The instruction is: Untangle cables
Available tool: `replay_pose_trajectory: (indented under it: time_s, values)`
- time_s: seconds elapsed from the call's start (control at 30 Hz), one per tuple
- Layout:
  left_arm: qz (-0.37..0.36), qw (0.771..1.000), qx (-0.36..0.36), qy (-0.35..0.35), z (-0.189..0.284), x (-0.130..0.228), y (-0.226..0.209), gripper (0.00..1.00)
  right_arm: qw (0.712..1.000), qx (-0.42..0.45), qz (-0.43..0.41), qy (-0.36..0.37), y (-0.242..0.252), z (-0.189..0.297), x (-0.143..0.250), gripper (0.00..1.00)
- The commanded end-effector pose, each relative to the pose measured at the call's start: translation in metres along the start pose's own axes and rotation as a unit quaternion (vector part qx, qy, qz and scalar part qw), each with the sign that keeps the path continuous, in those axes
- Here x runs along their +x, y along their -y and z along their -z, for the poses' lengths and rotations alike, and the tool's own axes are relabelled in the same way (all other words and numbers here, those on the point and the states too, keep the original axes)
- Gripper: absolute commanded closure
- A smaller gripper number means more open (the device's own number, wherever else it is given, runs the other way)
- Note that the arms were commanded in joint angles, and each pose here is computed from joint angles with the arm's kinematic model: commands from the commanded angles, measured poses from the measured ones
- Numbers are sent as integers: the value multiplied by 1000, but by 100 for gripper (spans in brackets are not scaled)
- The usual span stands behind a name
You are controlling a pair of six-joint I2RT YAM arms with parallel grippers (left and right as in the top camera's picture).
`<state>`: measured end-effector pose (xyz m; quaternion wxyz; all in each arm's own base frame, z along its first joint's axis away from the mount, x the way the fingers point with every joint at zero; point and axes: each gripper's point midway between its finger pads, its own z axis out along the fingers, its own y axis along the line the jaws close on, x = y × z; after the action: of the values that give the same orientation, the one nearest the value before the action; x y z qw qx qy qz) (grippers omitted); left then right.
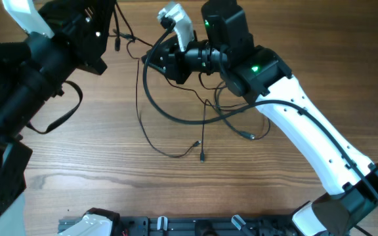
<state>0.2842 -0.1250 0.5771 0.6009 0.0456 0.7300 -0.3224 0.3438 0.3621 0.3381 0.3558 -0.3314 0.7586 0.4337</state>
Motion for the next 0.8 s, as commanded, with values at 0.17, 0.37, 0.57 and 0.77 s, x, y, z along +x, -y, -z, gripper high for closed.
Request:
replay_pose_trajectory:
  time_s: [0.17,0.37,0.57,0.77]
  values:
    - [2,1000,-10,9,4,-5,-3,96,997,14,70,23,3,18,-14,26]
    - [5,1000,-14,0,4,-1,-4,96,990,-6,129,54,-11,25,-31,23]
    - [5,1000,-14,0,4,-1,-4,96,991,-16,126,44,-14,25,-26,91]
    - [9,1000,-2,-12,4,5,-1,96,988,-71,130,41,-28,21,-22,96]
